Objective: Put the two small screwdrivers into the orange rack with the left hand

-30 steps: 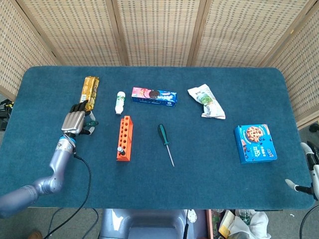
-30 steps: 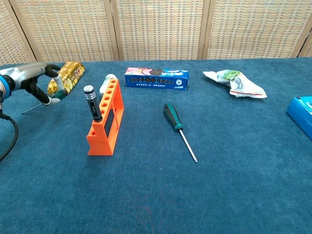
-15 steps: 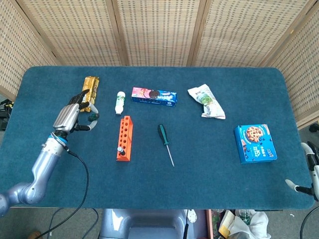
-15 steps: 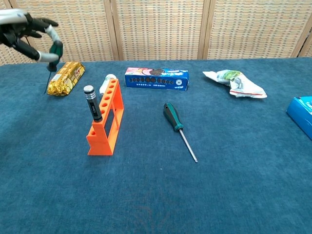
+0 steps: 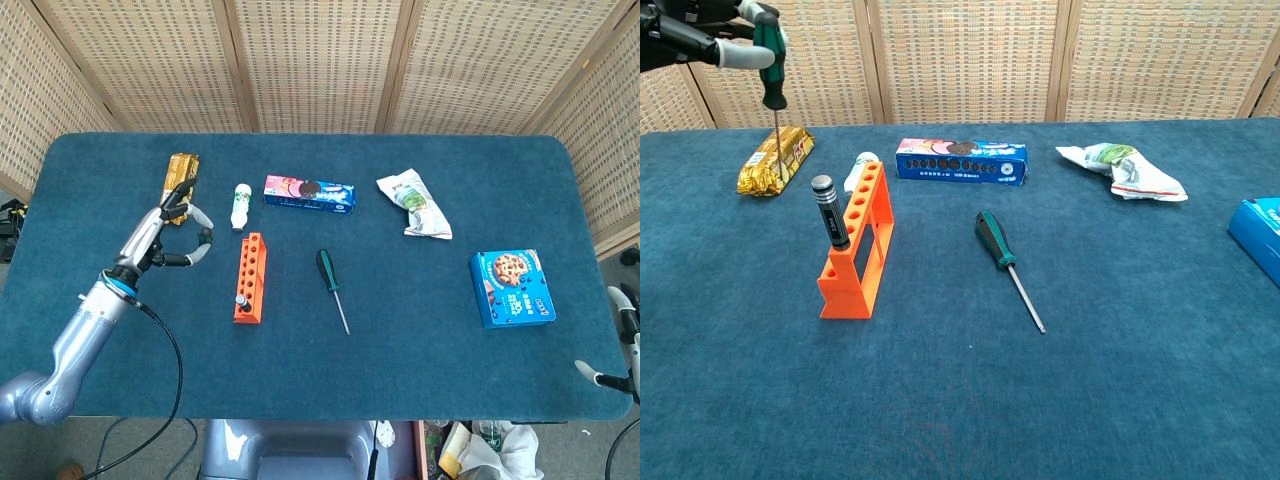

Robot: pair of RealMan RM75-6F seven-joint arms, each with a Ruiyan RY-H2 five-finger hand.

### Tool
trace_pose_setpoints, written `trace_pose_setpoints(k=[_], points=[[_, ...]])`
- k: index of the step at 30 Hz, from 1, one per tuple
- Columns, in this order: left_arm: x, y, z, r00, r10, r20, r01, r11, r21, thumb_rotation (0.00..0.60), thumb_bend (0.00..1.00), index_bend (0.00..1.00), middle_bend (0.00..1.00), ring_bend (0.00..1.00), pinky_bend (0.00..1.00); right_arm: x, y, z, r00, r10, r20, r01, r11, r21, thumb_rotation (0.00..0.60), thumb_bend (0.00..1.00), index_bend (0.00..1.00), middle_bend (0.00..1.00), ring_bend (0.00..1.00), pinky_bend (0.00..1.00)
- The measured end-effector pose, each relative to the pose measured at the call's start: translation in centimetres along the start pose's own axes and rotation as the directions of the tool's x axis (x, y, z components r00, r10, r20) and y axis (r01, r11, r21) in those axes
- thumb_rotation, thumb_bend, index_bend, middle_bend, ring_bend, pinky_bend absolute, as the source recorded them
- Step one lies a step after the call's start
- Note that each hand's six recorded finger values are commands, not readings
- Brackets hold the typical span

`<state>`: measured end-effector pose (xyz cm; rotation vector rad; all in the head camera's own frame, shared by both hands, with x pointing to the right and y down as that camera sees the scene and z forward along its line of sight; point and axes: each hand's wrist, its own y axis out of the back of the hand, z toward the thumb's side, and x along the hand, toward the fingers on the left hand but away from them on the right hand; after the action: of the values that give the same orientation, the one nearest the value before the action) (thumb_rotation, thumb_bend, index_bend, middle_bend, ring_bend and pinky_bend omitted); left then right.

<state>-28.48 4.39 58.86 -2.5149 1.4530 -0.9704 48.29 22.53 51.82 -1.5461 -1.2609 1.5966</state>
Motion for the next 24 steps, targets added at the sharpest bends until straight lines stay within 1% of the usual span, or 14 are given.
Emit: trace_pose_setpoints(k=[5,12,16,24], points=[[0.5,-1.7,0.6,0.998,-0.042,0.037,0.046,0.99,-0.13,0.6,0.48,0.63,0.0,0.0,0.0,0.0,-0.1,0.0,1.0,0.002,0.0,-0.002,1.0,0.001,0.6,0.0,0.0,0.0,0.0,0.0],[2.2,-3.7,1.4,0.995,-0.06,0.082,0.076,0.976,-0.206,0.6,0.48,0.63,0.0,0.0,0.0,-0.2,-0.1,-0.3,1.0,0.003,0.008,-0.003,1.0,-0.002,0.6,0.0,0.0,0.0,0.0,0.0],[2.9,-4.2,1.7,0.994,-0.064,0.091,0.082,0.975,-0.209,0.6,0.48,0.63,0.0,0.0,0.0,-0.4,0.0,-0.5,1.0,0.005,0.016,-0.005,1.0,-0.005,0.6,0.0,0.0,0.0,0.0,0.0],[3.2,-4.3,1.2,0.995,-0.068,0.074,0.081,0.976,-0.202,0.6,0.48,0.63,0.0,0.0,0.0,-0.5,0.0,-0.7,1.0,0.005,0.02,-0.005,1.0,-0.01,0.6,0.0,0.0,0.0,0.0,0.0]])
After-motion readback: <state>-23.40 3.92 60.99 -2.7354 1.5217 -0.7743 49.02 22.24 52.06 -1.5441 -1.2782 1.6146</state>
